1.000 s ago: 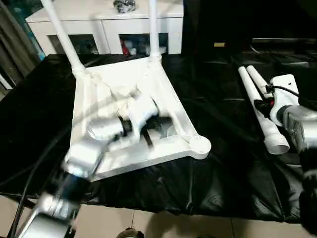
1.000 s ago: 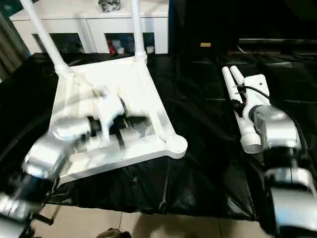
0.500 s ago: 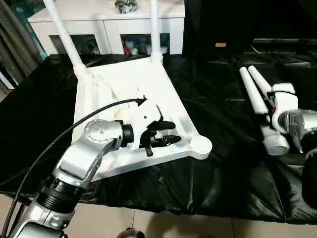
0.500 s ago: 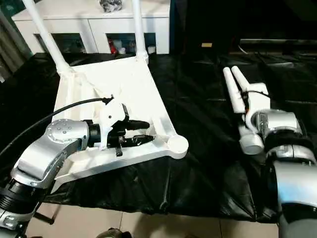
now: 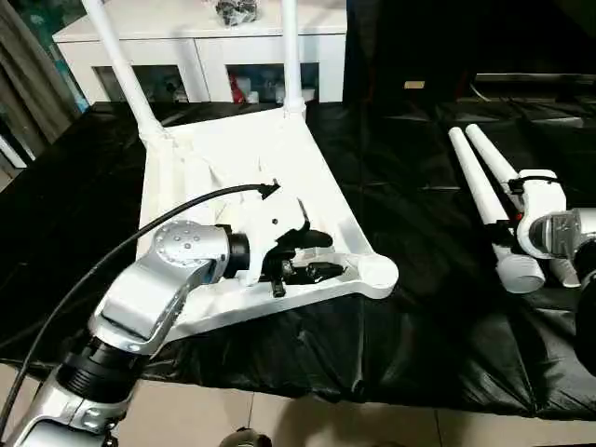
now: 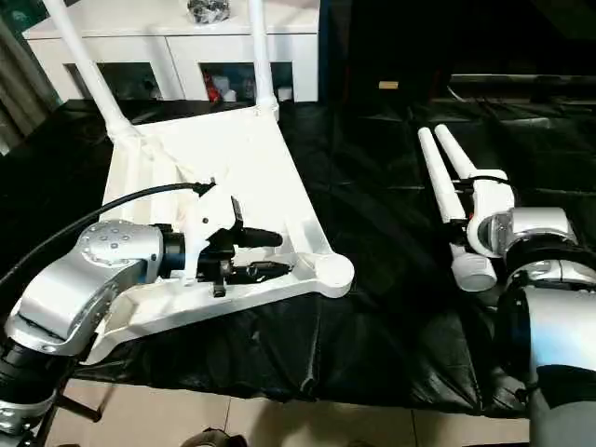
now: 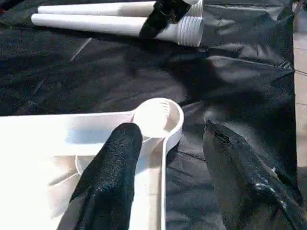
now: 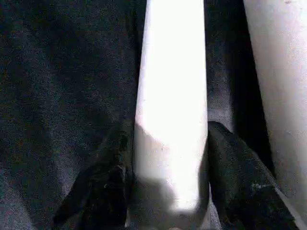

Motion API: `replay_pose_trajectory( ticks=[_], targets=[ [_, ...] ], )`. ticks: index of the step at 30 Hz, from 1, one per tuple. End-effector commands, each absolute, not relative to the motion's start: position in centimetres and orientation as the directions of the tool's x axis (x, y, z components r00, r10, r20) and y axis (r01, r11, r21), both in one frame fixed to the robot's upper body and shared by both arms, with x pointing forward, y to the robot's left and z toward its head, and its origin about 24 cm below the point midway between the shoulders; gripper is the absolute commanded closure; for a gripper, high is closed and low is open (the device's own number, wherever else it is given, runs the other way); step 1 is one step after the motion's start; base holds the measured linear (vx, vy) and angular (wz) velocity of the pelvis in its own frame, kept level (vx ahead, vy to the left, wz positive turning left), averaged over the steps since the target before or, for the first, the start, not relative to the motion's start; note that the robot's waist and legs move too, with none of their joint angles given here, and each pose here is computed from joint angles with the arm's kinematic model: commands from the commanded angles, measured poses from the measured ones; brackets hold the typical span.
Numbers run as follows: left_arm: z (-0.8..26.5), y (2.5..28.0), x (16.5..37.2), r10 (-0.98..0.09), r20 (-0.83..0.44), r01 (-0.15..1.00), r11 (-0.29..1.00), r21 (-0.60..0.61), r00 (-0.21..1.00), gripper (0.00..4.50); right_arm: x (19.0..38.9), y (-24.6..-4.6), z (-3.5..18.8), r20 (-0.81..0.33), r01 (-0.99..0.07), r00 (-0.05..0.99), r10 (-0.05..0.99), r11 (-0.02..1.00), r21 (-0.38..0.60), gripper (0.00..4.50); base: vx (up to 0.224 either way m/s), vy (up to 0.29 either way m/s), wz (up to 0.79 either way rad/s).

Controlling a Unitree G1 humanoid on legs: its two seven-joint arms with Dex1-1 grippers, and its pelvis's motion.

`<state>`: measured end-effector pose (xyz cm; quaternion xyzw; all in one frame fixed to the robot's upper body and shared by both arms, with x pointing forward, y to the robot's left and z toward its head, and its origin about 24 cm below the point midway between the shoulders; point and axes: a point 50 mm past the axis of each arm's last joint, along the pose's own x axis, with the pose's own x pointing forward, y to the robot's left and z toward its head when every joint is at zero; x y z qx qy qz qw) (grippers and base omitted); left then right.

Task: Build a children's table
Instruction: Pick table leg

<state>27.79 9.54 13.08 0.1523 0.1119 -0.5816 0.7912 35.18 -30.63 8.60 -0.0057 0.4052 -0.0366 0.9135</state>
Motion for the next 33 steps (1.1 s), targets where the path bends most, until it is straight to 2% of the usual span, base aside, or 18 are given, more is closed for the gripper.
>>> replay_pose_trajectory(
  ticks=[1,5,8,9,10,11,12,14,16,17,18,19,21,22,23,26,28,33],
  targets=[
    [13.8,9.8,28.0,-0.88,-0.35,0.947,0.288,0.143,0.321,2.11,35.3,-30.8,9.1,-0.728,0.08,0.681,-0.076,0.996,-0.028,2.64,0.0,0.0,0.0],
    [13.8,9.8,28.3,-0.878,-0.324,0.935,0.323,0.143,0.353,2.11,35.3,-30.8,9.0,-0.713,0.103,0.698,-0.06,0.995,0.016,2.65,0.0,0.0,0.0],
    [13.9,9.6,29.0,-0.869,-0.284,0.914,0.378,0.146,0.405,2.11,35.8,-30.2,9.4,-0.664,0.08,0.747,0.03,0.988,0.135,2.65,0.0,0.0,0.0],
    [14.1,9.4,29.5,-0.861,-0.25,0.896,0.419,0.145,0.443,2.11,36.2,-29.6,9.9,-0.606,0.044,0.79,0.093,0.977,0.208,2.65,0.0,0.0,0.0],
    [14.1,9.4,29.5,-0.861,-0.25,0.896,0.419,0.145,0.443,2.11,36.2,-29.6,9.9,-0.606,0.044,0.79,0.093,0.977,0.208,2.65,0.0,0.0,0.0],
    [14.4,9.0,30.2,-0.848,-0.181,0.867,0.482,0.126,0.497,2.11,37.0,-28.8,10.7,-0.487,-0.019,0.856,0.173,0.952,0.305,2.65,0.0,0.0,0.0],
    [14.6,8.7,30.7,-0.834,-0.136,0.845,0.525,0.104,0.535,2.11,37.2,-28.3,11.0,-0.419,-0.062,0.881,0.218,0.933,0.355,2.65,0.0,0.0,0.0],
    [14.7,8.4,31.3,-0.812,-0.098,0.818,0.569,0.086,0.575,2.11,37.4,-27.7,11.3,-0.349,-0.115,0.897,0.271,0.906,0.408,2.65,0.0,0.0,0.0],
    [15.0,7.3,32.5,-0.771,-0.004,0.77,0.637,-0.041,0.637,2.11,37.3,-25.2,11.1,-0.2,-0.308,0.871,0.448,0.816,0.489,2.66,0.0,0.0,0.0],
    [15.0,7.2,32.5,-0.77,0.0,0.769,0.637,-0.048,0.638,2.11,37.2,-25.1,11.0,-0.192,-0.317,0.869,0.456,0.811,0.492,2.66,0.0,0.0,0.0],
    [15.0,6.6,33.0,-0.756,0.035,0.752,0.643,-0.144,0.653,2.11,36.7,-23.7,10.9,-0.112,-0.416,0.836,0.537,0.754,0.509,2.66,0.0,0.0,0.0],
    [15.0,6.6,33.1,-0.755,0.038,0.75,0.643,-0.155,0.655,2.11,36.6,-23.6,10.9,-0.104,-0.426,0.832,0.545,0.748,0.509,2.66,0.0,0.0,0.0],
    [14.9,5.7,33.6,-0.754,0.061,0.733,0.611,-0.299,0.654,2.11,35.3,-21.5,10.8,-0.002,-0.555,0.757,0.653,0.646,0.524,2.66,0.0,0.0,0.0],
    [14.9,5.7,33.6,-0.754,0.062,0.732,0.609,-0.304,0.653,2.11,35.2,-21.4,10.8,0.002,-0.56,0.754,0.657,0.641,0.525,2.66,0.0,0.0,0.0],
    [14.8,4.9,33.8,-0.769,0.071,0.728,0.566,-0.387,0.636,2.11,34.0,-20.0,10.9,0.071,-0.638,0.684,0.726,0.549,0.54,2.66,0.0,0.0,0.0],
    [14.9,4.5,33.9,-0.772,0.079,0.724,0.548,-0.419,0.63,2.11,33.4,-19.3,11.1,0.105,-0.67,0.652,0.751,0.506,0.542,2.66,0.0,0.0,0.0],
    [15.4,3.5,33.8,-0.797,0.109,0.733,0.482,-0.48,0.595,2.11,31.7,-17.8,11.6,0.16,-0.739,0.576,0.801,0.428,0.52,2.66,0.0,0.0,0.0],
    [15.8,3.0,33.6,-0.816,0.135,0.739,0.421,-0.526,0.562,2.11,30.5,-16.7,12.2,0.158,-0.771,0.532,0.832,0.398,0.498,2.66,0.0,0.0,0.0]
  ],
)
